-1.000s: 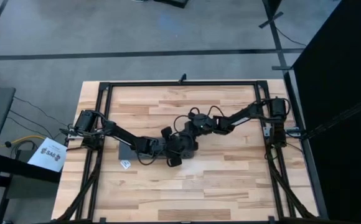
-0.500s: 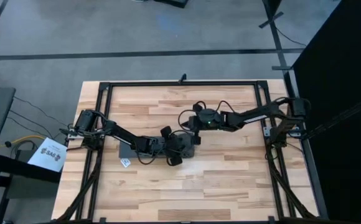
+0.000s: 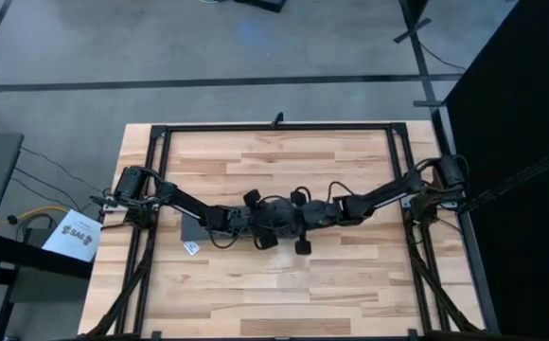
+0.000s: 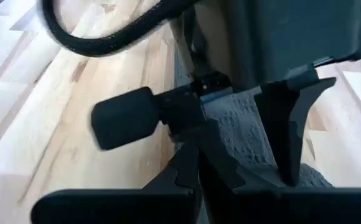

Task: Roll towel
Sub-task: Roll the gray towel

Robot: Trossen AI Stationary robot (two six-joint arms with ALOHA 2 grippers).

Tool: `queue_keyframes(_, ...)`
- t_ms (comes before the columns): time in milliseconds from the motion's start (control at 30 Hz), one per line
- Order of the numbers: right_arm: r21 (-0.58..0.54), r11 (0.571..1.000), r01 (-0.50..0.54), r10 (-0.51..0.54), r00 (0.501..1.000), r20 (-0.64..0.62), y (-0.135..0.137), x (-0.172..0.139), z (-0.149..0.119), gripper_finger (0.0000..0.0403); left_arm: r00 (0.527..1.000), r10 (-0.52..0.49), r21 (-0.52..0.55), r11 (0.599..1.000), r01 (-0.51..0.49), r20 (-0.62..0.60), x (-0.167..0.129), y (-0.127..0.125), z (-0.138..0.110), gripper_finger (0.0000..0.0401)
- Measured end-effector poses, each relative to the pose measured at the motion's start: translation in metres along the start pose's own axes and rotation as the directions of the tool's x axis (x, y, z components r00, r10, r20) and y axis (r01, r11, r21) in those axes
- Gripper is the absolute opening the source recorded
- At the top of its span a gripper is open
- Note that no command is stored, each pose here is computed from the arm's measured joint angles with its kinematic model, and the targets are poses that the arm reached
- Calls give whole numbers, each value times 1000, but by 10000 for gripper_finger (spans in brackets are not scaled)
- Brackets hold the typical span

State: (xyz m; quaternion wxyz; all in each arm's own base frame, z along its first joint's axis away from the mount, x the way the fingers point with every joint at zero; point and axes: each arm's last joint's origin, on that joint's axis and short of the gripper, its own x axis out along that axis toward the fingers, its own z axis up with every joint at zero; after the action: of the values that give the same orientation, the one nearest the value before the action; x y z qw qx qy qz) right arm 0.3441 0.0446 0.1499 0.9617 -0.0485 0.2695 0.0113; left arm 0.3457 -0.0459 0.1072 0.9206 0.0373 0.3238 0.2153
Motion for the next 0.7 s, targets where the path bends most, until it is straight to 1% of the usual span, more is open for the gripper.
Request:
queue_keyframes(67, -1, 1000, 5, -5, 1000, -18, 0, 4, -10, 0, 1000, -3, 8, 1000, 3, 1, 0, 0, 0, 173)
queue_keyframes(133, 5, 1000, 10, -11, 1000, 16, 0, 10, -17, 0, 1000, -9, 14, 1000, 9, 2, 0, 0, 1, 173)
queue_keyframes(200, 23, 1000, 9, -9, 1000, 16, 1, 14, -26, 0, 1000, -12, 11, 1000, 12, 7, 0, 0, 1, 173)
queue_keyframes(267, 42, 999, -7, 7, 1000, -5, 6, 16, -36, 0, 1000, -14, 8, 1000, 14, 10, 0, -1, 1, 173)
queue_keyframes(500, 18, 996, -85, 85, 996, 5, 31, 11, -34, 0, 1000, -17, 7, 1000, 16, 12, 0, -1, 2, 173)
queue_keyframes(633, 2, 1000, -26, 26, 998, 61, 30, 3, -20, 0, 1000, -17, 16, 1000, 17, 12, 0, -1, 2, 173)
queue_keyframes(700, -13, 1000, -26, 27, 997, 66, 30, -3, -15, 0, 1000, -17, 20, 1000, 17, 13, 0, -1, 2, 173)
